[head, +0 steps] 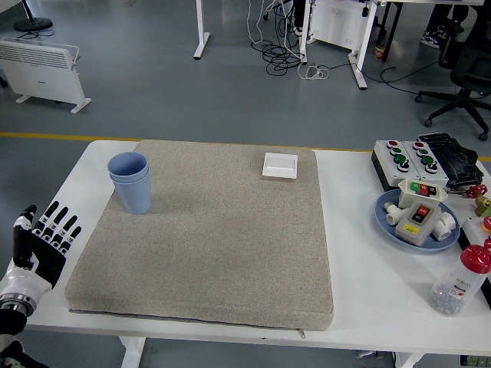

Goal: Push cup pick cup insert cup

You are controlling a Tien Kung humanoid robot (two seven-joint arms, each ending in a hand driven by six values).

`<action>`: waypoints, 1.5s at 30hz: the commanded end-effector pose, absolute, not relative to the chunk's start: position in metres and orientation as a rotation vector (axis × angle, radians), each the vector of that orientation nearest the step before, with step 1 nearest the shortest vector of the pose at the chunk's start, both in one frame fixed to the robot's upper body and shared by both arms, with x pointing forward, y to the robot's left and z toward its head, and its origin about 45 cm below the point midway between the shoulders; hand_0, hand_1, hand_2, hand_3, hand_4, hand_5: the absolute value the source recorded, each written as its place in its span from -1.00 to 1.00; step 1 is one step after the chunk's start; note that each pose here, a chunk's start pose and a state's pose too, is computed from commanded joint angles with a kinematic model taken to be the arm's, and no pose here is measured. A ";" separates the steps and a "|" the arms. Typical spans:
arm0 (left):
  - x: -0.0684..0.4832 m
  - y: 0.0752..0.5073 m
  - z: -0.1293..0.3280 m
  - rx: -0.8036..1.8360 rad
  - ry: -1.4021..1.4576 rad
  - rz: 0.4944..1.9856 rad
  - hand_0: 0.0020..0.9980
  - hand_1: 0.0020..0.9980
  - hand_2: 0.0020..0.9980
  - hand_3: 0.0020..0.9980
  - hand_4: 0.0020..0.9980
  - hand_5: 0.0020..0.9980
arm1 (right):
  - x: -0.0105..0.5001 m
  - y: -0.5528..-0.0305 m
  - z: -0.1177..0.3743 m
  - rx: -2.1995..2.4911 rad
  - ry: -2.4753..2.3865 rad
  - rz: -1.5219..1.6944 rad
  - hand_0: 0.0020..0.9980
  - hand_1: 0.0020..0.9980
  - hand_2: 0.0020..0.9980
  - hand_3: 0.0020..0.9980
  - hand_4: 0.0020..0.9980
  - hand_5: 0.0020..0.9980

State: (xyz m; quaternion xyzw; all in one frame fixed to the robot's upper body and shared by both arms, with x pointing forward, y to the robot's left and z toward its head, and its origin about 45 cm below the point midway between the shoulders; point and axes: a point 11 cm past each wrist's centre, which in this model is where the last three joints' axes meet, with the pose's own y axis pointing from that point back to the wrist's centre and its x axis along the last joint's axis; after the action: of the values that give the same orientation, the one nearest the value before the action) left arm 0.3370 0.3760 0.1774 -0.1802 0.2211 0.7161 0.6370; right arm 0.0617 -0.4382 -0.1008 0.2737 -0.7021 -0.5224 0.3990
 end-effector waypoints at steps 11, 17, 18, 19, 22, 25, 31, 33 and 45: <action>0.337 0.379 0.178 -0.412 0.498 1.649 0.93 0.93 1.00 0.94 0.16 1.00 | 0.067 -0.439 -0.100 0.700 -1.790 -1.322 0.45 0.30 0.29 0.14 -0.77 -0.08; 0.338 0.380 0.180 -0.415 0.489 1.655 0.94 0.93 1.00 0.94 0.16 1.00 | 0.069 -0.440 -0.099 0.703 -1.793 -1.321 0.45 0.30 0.29 0.14 -0.77 -0.08; 0.338 0.380 0.181 -0.416 0.486 1.653 0.94 0.93 1.00 0.94 0.16 1.00 | 0.069 -0.439 -0.099 0.704 -1.794 -1.321 0.45 0.30 0.29 0.14 -0.77 -0.08; 0.339 0.380 0.181 -0.416 0.485 1.653 0.94 0.93 1.00 0.94 0.16 1.00 | 0.070 -0.439 -0.099 0.704 -1.794 -1.320 0.45 0.30 0.29 0.14 -0.77 -0.08; 0.340 0.380 0.183 -0.419 0.482 1.653 0.94 0.93 1.00 0.94 0.16 1.00 | 0.072 -0.439 -0.099 0.708 -1.798 -1.320 0.45 0.30 0.29 0.14 -0.77 -0.08; 0.339 0.380 0.182 -0.421 0.481 1.656 0.94 0.93 1.00 0.94 0.16 1.00 | 0.073 -0.439 -0.099 0.709 -1.799 -1.319 0.45 0.30 0.29 0.14 -0.77 -0.08; 0.339 0.382 0.182 -0.421 0.481 1.661 0.94 0.93 1.00 0.93 0.16 1.00 | 0.073 -0.440 -0.098 0.708 -1.799 -1.318 0.45 0.30 0.29 0.14 -0.77 -0.08; 0.339 0.382 0.182 -0.421 0.480 1.663 0.93 0.93 1.00 0.93 0.16 1.00 | 0.072 -0.440 -0.098 0.707 -1.797 -1.317 0.45 0.30 0.29 0.14 -0.77 -0.08; 0.337 0.383 0.179 -0.407 0.481 1.667 0.93 0.93 1.00 0.92 0.15 1.00 | 0.067 -0.440 -0.099 0.697 -1.785 -1.317 0.45 0.30 0.30 0.14 -0.77 -0.08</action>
State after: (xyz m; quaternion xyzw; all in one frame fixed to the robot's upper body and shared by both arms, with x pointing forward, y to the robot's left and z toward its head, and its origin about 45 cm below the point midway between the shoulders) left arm 0.3366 0.3827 0.1794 -0.1776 0.2099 0.7274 0.6287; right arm 0.0666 -0.4397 -0.0995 0.2752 -0.7046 -0.5198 0.3970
